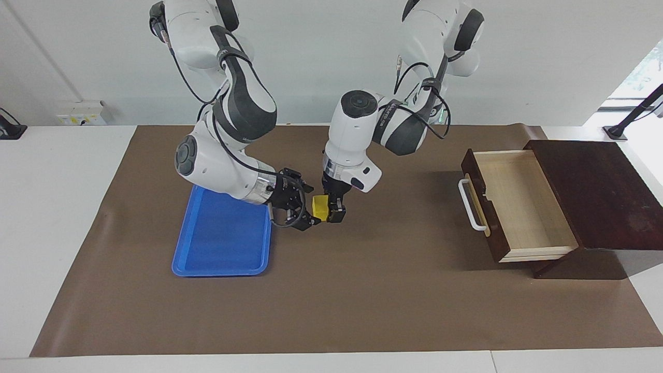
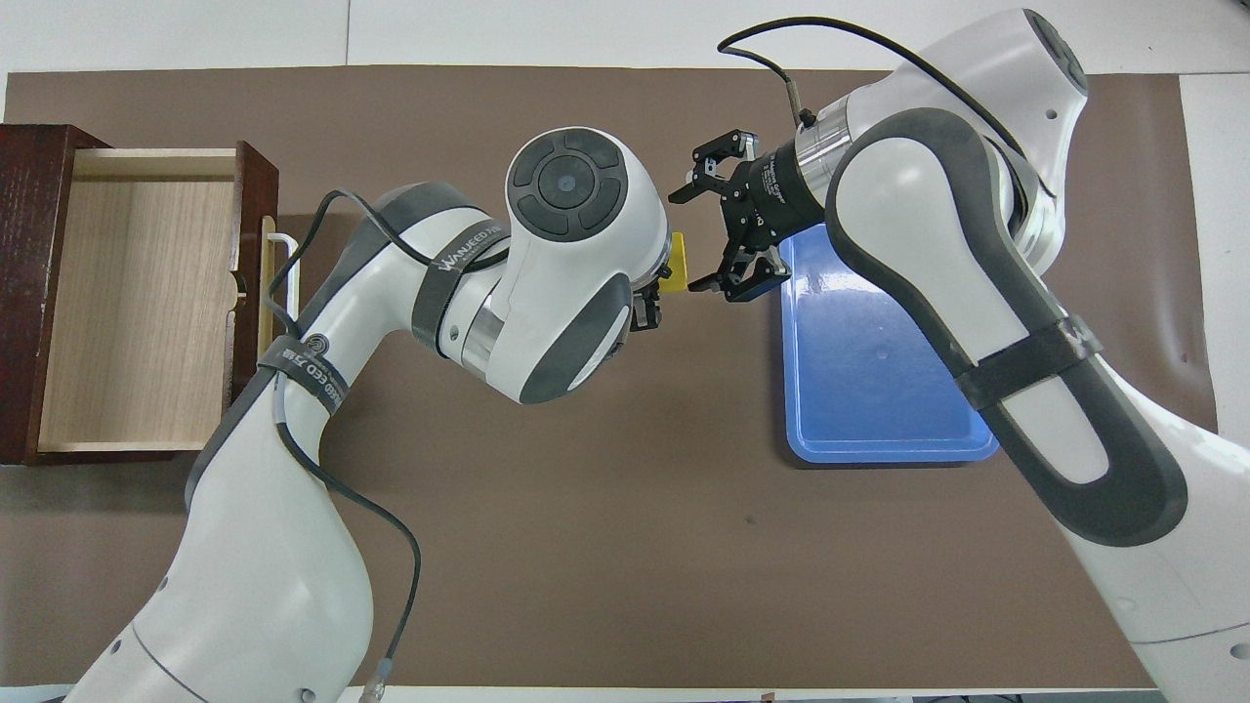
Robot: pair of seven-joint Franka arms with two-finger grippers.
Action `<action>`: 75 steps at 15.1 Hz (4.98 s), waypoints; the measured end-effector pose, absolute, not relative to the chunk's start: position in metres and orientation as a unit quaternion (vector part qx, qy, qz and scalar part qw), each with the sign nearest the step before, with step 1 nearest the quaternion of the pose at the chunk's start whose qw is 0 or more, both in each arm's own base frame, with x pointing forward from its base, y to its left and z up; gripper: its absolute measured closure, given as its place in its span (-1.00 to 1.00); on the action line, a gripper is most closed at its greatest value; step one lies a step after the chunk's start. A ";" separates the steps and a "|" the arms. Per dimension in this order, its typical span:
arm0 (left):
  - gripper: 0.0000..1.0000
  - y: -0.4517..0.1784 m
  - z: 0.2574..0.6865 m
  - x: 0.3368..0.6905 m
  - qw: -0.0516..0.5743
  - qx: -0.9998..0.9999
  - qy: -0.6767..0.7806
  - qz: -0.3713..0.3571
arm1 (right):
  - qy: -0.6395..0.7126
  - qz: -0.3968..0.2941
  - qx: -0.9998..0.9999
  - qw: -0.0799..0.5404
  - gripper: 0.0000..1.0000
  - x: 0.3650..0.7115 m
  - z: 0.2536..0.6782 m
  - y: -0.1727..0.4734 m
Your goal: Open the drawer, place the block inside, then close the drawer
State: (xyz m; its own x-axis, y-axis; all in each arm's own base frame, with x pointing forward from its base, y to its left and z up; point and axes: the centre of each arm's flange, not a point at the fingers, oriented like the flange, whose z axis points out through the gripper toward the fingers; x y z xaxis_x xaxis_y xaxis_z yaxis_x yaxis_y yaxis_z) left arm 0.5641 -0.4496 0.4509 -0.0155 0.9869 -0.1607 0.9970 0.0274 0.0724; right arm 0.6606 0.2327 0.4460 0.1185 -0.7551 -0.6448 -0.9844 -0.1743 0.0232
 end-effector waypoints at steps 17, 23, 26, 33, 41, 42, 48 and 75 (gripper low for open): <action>-0.14 -0.066 0.520 0.640 -0.004 0.883 0.465 -0.056 | 0.330 0.167 -0.920 0.130 -1.00 0.626 0.526 0.003; -0.14 0.024 0.490 0.633 0.014 0.883 0.468 -0.030 | 0.116 0.098 -0.986 0.070 -1.00 0.597 0.576 -0.043; -0.14 0.038 0.465 0.614 0.011 0.876 0.481 -0.028 | 0.077 0.085 -0.992 0.054 -1.00 0.578 0.606 -0.043; -0.30 0.051 0.434 0.581 0.014 0.868 0.496 -0.012 | -0.003 0.078 -0.997 0.005 -1.00 0.535 0.652 -0.030; -1.00 -0.108 0.489 0.588 0.001 0.849 0.529 -0.001 | -0.029 0.031 -0.999 -0.013 -1.00 0.556 0.620 -0.035; -1.00 -0.122 0.476 0.584 -0.005 0.846 0.534 -0.003 | -0.028 0.032 -0.999 -0.013 -1.00 0.556 0.619 -0.038; -1.00 -0.077 0.438 0.591 -0.024 0.825 0.565 0.019 | -0.022 0.063 -0.998 0.001 -1.00 0.549 0.609 -0.043; -1.00 -0.034 0.600 0.546 -0.036 0.995 0.079 -0.056 | -0.006 0.040 -0.999 0.006 -1.00 0.552 0.605 -0.050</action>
